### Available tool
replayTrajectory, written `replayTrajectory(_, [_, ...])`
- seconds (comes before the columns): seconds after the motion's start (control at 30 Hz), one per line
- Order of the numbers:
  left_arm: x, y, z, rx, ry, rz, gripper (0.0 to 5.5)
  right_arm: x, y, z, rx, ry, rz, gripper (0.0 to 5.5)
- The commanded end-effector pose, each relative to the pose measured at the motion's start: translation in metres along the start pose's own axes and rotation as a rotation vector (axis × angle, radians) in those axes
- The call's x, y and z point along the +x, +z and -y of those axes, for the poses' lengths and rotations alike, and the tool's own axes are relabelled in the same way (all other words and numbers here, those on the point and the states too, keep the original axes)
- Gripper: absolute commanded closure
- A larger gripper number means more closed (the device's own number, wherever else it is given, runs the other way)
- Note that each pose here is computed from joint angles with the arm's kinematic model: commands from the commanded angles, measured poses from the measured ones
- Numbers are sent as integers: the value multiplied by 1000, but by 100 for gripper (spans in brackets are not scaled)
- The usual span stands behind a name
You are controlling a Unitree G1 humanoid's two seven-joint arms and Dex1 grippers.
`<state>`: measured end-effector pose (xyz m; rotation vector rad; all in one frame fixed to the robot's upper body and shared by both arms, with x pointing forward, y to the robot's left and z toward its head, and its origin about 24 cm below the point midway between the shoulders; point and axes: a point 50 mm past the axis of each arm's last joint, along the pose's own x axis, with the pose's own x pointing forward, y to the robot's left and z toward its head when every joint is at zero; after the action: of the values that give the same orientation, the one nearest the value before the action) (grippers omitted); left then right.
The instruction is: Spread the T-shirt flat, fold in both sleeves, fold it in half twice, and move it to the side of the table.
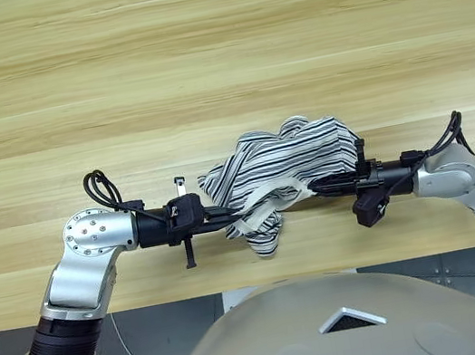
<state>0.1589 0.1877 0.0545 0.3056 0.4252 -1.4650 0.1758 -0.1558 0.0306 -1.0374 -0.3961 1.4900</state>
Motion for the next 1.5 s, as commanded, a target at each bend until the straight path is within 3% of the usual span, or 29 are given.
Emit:
replayTrajectory(0.03, [-4,1,-3,5,16,-13,538,-2,0,3,-4,-7,-7,540])
replayTrajectory(0.23, [-7,6,-12,52,59,7,538,-5,-2,14,6,-78,-6,540])
replayTrajectory(0.63, [-15,95,-140,453,502,125,538,-16,-36,100,19,-424,-84,540])
replayTrajectory(0.83, [-1,102,-202,782,683,-242,538,-11,-80,148,81,-574,-239,540])
replayTrajectory(0.97, [-16,116,-235,1016,871,-541,538,-19,-106,210,138,-763,-450,540])
replayTrajectory(1.1, [-36,149,-253,1077,1089,-668,538,-31,-104,263,258,-967,-557,540])
replayTrajectory(1.27, [-73,217,-257,1025,1407,-589,538,-54,-74,327,290,-1199,-564,540])
replayTrajectory(1.4, [-105,273,-246,988,1660,-383,538,-78,-46,361,206,-1361,-513,540])
replayTrajectory(1.5, [-94,271,-247,962,1579,-315,538,-73,-48,356,234,-1275,-450,540])
